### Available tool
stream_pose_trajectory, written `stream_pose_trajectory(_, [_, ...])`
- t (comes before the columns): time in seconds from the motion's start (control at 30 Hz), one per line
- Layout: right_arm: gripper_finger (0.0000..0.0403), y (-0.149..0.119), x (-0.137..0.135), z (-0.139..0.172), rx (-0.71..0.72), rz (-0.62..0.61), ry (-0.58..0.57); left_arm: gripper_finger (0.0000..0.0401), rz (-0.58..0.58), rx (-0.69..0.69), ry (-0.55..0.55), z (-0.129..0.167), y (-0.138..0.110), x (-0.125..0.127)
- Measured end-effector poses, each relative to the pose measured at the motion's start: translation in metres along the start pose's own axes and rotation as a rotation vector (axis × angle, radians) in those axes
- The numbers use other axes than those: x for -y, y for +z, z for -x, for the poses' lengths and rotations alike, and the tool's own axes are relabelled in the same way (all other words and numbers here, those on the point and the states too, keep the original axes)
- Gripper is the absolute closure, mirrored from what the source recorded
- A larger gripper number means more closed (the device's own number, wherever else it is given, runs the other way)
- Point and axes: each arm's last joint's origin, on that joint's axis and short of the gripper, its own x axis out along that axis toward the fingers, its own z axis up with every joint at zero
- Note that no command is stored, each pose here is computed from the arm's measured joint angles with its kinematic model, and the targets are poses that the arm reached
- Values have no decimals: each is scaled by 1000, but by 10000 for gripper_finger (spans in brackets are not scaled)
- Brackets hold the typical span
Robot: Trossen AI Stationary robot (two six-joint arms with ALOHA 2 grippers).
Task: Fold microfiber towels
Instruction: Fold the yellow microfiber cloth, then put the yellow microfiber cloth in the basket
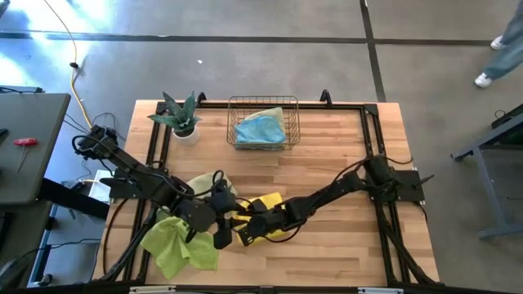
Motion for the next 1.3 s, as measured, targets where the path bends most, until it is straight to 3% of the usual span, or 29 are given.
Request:
stream_pose_trajectory(0.3, [386,-4,4,-11,7,52,7,236,37,2,11,0,0,-1])
stream_pose_trajectory(0.63, [252,-7,-1,-8,-132,114,87,236,100,-20,16,0,-2,-2])
stream_pose_trajectory(0.8, [216,2,-7,11,-193,172,101,236,102,-37,17,1,-5,0])
stream_pose_trajectory(1.1, [213,22,-2,71,-242,389,-67,236,166,-175,100,8,-25,-3])
stream_pose_trajectory(1.3, [213,27,11,108,-227,446,-293,236,240,-323,197,5,-49,-16])
